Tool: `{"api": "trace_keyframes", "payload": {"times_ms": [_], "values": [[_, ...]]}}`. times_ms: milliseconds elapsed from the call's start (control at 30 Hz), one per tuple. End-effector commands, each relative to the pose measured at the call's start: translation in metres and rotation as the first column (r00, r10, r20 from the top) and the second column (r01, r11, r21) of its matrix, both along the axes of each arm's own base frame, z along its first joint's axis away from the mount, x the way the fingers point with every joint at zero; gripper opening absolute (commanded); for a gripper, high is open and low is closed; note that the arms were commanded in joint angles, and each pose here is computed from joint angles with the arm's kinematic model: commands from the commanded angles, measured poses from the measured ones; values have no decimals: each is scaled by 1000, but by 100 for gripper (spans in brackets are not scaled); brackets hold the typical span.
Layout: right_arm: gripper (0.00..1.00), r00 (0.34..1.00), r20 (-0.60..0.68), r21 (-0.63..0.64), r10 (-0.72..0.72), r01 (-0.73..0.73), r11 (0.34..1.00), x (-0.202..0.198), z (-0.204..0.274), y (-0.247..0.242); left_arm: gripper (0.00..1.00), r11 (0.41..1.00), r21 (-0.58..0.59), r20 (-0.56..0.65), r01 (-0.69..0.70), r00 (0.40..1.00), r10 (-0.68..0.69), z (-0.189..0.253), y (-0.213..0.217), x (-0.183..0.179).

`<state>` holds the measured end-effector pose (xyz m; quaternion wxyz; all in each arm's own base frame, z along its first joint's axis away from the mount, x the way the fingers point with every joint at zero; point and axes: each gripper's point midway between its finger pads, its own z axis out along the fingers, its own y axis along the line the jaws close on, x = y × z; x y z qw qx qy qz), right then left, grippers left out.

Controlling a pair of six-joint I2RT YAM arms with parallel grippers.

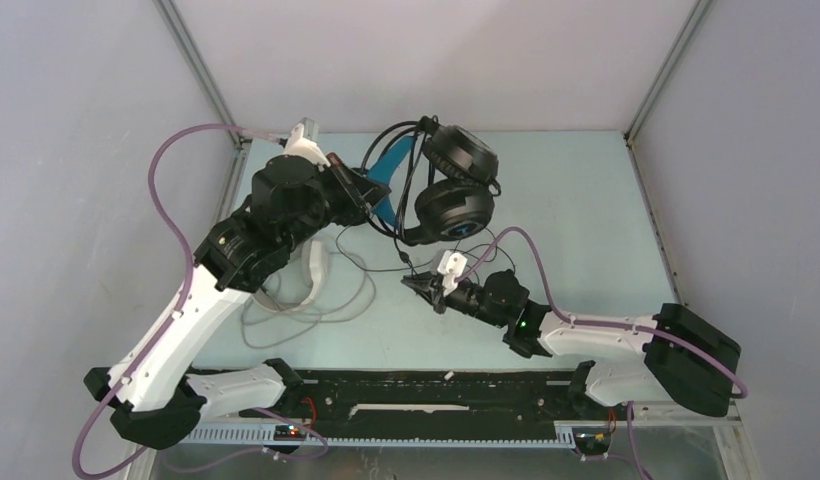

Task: Wrap the headphones
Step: Wrap the headphones cable around the headphones.

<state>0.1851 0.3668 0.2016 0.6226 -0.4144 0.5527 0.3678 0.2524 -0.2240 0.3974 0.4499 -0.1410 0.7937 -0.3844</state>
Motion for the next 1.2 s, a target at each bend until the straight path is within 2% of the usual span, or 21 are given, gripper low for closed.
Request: {"api": "trace_keyframes", "payload": {"times_ms": [0,167,333,533,600,700,833,900,1067,1167], "values": [[0,1000,-16,75,-11,12,997,9,32,-13,0,963,-114,260,244,943,-209,80,-18,-34],[0,999,-33,87,-21,24,996,13,47,-33,0,920,-33,312,390,879,-361,77,-29,-49],[0,991,-90,61,-99,105,993,27,45,-60,0,909,100,317,404,853,-414,66,-19,-43],[0,984,-123,73,-127,137,988,31,58,-87,0,845,310,324,436,787,-525,50,-14,-42],[0,983,-141,56,-122,131,990,29,59,-91,0,795,426,300,432,761,-575,37,-7,-42],[0,982,-169,16,-80,84,996,19,59,-90,0,734,533,286,421,727,-624,19,-2,-37],[0,978,-197,13,-63,67,998,12,60,-91,0,610,681,247,405,658,-711,-10,2,-30],[0,979,-193,19,-72,77,997,11,64,-94,0,558,747,210,362,668,-714,-23,11,-21],[0,988,-112,32,-108,112,993,15,80,-102,0,354,885,100,301,620,-778,-50,29,-8],[0,983,-29,16,-180,180,984,28,85,-109,0,260,922,48,286,583,-811,-64,32,-4]]}}
